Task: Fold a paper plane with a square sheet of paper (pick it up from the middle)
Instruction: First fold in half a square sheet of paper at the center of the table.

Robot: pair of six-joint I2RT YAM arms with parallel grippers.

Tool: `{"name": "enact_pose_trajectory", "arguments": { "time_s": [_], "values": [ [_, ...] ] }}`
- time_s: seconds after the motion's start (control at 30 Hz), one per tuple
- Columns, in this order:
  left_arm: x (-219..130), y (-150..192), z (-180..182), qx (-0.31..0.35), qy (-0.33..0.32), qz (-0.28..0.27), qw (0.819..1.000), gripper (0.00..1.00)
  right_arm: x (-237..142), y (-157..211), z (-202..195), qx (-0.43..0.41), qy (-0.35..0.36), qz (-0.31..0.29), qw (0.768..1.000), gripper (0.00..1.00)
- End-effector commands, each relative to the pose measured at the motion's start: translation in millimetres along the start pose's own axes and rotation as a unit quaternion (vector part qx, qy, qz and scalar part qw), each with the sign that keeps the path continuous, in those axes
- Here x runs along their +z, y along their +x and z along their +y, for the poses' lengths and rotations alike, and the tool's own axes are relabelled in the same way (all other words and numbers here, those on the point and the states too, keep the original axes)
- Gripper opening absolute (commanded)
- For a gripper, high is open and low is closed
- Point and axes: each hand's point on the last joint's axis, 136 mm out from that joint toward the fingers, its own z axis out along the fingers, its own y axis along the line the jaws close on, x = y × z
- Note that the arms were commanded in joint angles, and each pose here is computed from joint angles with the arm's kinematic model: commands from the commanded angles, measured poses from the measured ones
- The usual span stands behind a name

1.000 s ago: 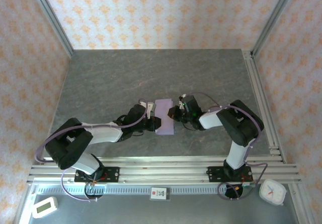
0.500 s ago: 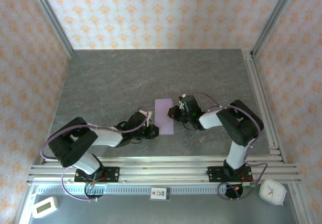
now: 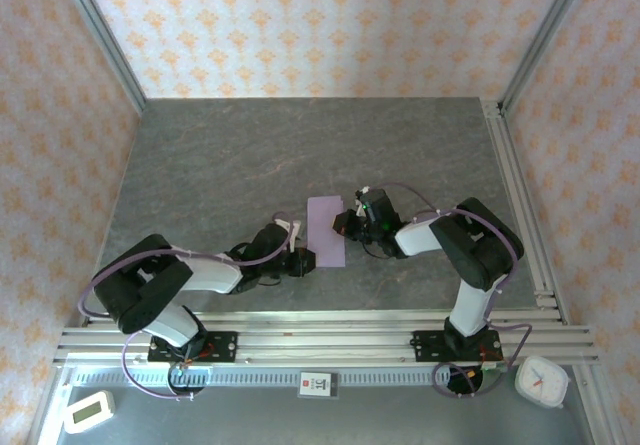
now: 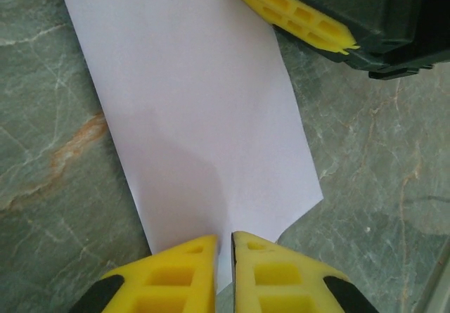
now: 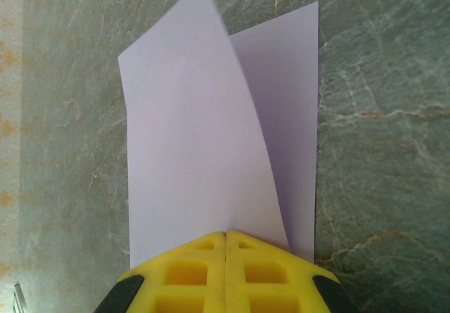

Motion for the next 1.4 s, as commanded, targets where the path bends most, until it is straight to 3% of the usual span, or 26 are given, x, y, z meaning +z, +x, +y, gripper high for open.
{"name": "enact_pose_trajectory", "arguments": {
  "time_s": [0.0,0.13,0.57,0.67,0.87,1.07,1.37],
  "values": [
    [-8.4,-13.1,-12.3,0.001,0.006,-0.02,1.0,0.15,0.9,37.0,-70.2,0.022,0.125,0.047,0.991,0.0],
    [-8.8,-16.8,-18.0,-0.002,0.016,-0.025,1.0,0.15,0.6,37.6,-70.7,0.023,0.125,0.047,0.991,0.0],
    [7.7,20.5,7.7,-0.013,-0.005,0.016,1.0,0.15,0.1,38.3,-71.6,0.022,0.126,0.049,0.991,0.0],
    [2.2,-4.1,-5.7,-0.003,-0.005,-0.012,1.0,0.16,0.1,39.5,-71.4,0.022,0.126,0.051,0.99,0.0],
    [-18.1,-96.5,-26.0,-0.007,0.013,-0.104,0.994,0.22,-0.4,41.8,-78.0,0.016,0.138,0.054,0.989,0.0],
    [0.1,-160.2,-26.9,0.0,0.033,-0.121,0.992,0.23,2.0,44.9,-82.4,0.015,0.141,0.059,0.988,0.0],
    [37.6,-171.1,5.3,0.02,-0.007,-0.094,0.995,0.19,3.9,45.2,-82.8,0.014,0.14,0.062,0.988,0.0]
  ]
}}
